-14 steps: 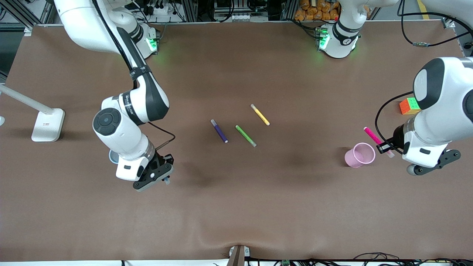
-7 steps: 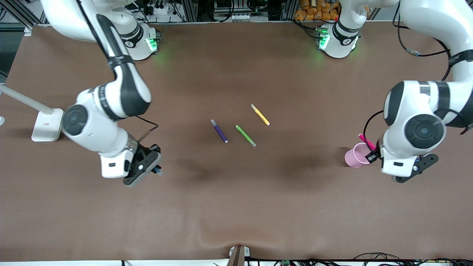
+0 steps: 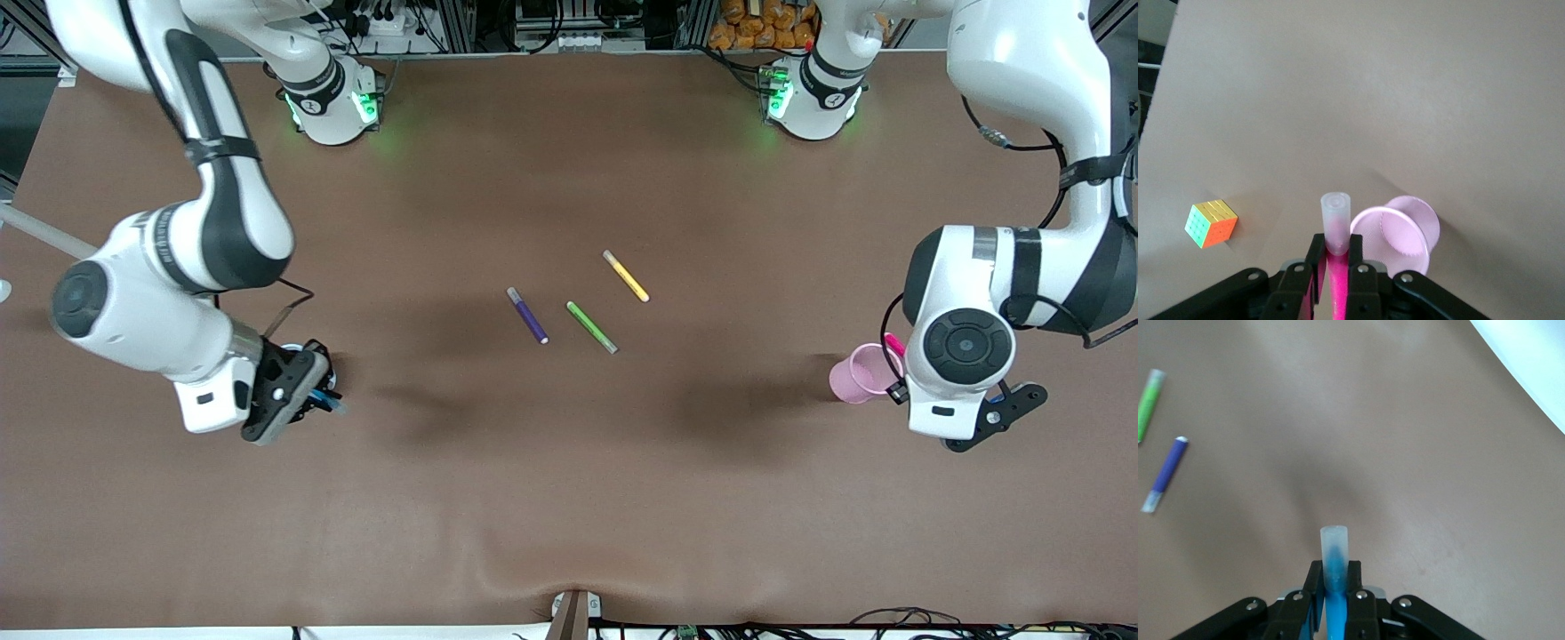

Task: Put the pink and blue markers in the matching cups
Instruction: 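Position the pink marker over the pink cup while the right gripper nears the blue cup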

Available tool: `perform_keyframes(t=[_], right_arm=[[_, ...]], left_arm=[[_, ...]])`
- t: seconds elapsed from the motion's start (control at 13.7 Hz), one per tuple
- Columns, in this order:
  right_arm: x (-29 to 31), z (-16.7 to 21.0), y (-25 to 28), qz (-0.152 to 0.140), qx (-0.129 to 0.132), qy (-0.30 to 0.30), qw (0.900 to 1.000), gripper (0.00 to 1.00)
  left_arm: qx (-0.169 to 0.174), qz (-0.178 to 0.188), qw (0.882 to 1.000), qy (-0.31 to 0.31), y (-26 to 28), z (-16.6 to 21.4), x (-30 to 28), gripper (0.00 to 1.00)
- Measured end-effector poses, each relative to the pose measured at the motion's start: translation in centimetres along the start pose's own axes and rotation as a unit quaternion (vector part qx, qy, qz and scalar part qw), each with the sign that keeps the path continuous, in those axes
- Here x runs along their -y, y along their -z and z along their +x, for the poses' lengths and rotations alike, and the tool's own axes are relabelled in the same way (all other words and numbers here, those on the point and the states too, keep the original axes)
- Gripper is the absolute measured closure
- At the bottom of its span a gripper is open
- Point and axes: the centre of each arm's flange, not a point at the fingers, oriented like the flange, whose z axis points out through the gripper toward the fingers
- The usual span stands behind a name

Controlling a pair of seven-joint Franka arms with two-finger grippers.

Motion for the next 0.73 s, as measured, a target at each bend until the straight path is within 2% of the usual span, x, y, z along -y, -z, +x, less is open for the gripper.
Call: perform_keyframes(t=[0.22,0.37,0.51,0.73], right_arm=[[-2.2,-3.7,0.6,0.031,-0.024,0.027,0.999,0.83],[-3.1,-5.4,0.8,0.048,-0.047,0.052,0.996,0.83],[-3.9,-6.8,1.1,0.057,-0.075,0.088,0.992,0.83],[-4.3,-8.6,0.6,0.079,-0.113,0.127,0.982,0.83]], left_arm=[[-0.012,0.0,0.999,0.038,-0.4,-0.3,-1.1,0.83],[-0.035,0.015,0.996,0.074,-0.5,-1.2,-2.6,0.83],[-0.057,0.025,0.993,0.102,-0.4,-1.7,-3.4,0.83],[-0.064,0.03,0.99,0.122,-0.7,-1.5,-3.3,0.83]])
